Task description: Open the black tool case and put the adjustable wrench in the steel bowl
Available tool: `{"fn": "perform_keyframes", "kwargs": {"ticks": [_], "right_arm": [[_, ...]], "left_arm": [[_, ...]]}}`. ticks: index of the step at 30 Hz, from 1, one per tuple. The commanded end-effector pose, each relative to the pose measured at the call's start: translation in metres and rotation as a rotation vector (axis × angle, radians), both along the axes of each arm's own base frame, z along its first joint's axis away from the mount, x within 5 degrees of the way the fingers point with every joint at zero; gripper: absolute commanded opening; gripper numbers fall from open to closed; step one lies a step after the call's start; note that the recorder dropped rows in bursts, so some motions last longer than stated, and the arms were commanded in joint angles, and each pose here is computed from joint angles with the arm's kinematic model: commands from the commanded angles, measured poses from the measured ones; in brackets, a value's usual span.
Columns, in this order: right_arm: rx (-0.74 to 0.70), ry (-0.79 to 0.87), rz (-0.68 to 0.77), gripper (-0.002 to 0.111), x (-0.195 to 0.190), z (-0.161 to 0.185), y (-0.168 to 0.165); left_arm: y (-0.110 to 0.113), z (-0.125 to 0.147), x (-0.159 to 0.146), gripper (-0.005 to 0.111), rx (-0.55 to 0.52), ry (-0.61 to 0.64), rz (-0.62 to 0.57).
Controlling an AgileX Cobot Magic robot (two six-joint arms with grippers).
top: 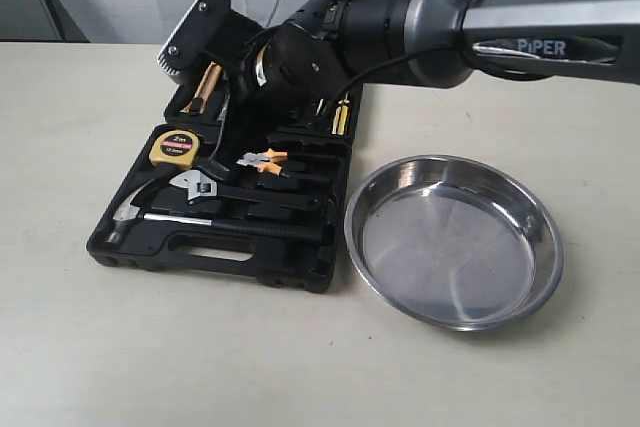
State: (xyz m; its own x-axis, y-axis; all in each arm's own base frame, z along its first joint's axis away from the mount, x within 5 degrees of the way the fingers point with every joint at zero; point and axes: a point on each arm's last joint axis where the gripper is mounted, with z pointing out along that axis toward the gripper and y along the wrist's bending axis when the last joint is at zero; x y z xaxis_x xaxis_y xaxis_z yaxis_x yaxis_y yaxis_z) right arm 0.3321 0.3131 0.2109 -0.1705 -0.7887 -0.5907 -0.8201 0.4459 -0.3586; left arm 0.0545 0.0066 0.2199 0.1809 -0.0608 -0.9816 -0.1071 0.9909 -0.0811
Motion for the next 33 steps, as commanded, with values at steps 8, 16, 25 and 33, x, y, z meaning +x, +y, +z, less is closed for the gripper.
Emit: {"fn": "perform_keyframes", "kwargs": {"ticks": [8,16,25,33], "right_arm": [[-0.150,0.075,0.064,0.041,0.000,-0.043,0.001],[-0.156,0.050,0.132,0.041,-0.010,-0.058,0.019],[-0.180,0.060,0.158,0.040,-0.011,-0.082,0.025],[-0.146,0.023,0.174,0.040,-0.007,-0.089,0.031]], "left_arm": [[0.000,0.002,0.000,0.000,0.001,-0.004,-0.008],[0.000,0.002,0.000,0.000,0.001,-0.004,-0.008],[0.000,0.002,0.000,0.000,0.001,-0.004,-0.008],[0.000,0.002,0.000,0.000,0.001,-0.004,-0.008]]}}
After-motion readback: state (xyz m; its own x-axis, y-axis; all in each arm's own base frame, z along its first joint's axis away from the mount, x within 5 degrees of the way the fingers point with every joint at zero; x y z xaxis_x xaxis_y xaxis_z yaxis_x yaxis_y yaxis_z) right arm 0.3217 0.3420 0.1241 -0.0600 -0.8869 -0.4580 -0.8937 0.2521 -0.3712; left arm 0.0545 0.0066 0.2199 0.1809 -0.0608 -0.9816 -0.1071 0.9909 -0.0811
